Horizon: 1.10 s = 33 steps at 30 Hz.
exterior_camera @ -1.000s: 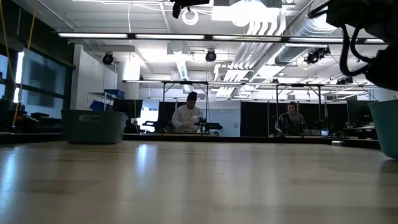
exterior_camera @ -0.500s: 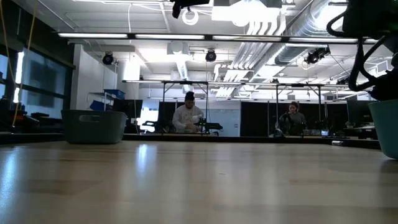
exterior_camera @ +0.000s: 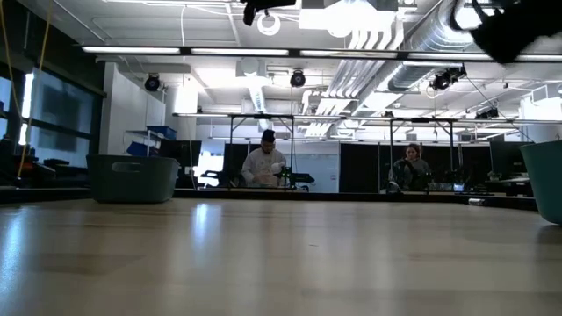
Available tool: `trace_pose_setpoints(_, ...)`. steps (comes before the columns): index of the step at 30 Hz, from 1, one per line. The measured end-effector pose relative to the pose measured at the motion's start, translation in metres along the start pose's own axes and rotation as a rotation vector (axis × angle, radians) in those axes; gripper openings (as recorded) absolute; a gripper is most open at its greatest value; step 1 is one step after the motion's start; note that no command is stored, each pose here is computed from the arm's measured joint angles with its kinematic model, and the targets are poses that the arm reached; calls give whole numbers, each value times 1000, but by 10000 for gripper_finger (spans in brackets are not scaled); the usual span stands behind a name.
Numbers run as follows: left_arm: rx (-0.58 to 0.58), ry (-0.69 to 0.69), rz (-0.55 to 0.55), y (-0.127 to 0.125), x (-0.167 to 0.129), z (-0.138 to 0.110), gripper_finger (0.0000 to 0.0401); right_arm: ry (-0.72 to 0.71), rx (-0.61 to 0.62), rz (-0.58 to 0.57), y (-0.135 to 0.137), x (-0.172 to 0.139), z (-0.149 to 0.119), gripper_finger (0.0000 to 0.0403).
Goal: Sort batteries
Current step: Put the silver battery into the green bin
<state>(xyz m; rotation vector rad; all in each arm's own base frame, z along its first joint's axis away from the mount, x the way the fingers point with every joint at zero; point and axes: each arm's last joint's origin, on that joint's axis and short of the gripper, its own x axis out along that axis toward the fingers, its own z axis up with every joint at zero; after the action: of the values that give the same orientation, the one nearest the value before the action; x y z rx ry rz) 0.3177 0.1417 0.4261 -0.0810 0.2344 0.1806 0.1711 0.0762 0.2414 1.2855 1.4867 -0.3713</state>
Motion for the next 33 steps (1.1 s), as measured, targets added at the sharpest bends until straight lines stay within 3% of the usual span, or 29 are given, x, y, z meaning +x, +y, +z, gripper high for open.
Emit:
trace_pose_setpoints(5,3,-13,0,0,0,1,0,-441,19,12,20,-65,4,151)
trace_pose_setpoints(8,10,-37,0,0,0,4,0,-688,89,-93,10,-102,20,148)
trace_pose_setpoints(10,10,-52,0,0,0,5,0,-728,120,-216,-6,-117,36,137)
trace_pose_setpoints(13,-16,-52,-1,0,0,5,0,-656,120,-430,-35,-127,65,99)
trace_pose_setpoints(17,-51,-45,-2,0,0,5,0,-489,16,-656,-65,-131,118,23)
trace_pose_setpoints(21,-70,-47,-5,-1,0,5,0,-317,-76,-877,-88,-126,176,10)
trace_pose_setpoints(26,-98,-50,-6,-2,-2,6,0,-61,-201,-953,-116,-98,235,2)
trace_pose_setpoints(33,-113,-74,-8,-4,-12,12,0,155,-361,-1120,-136,-65,273,0)
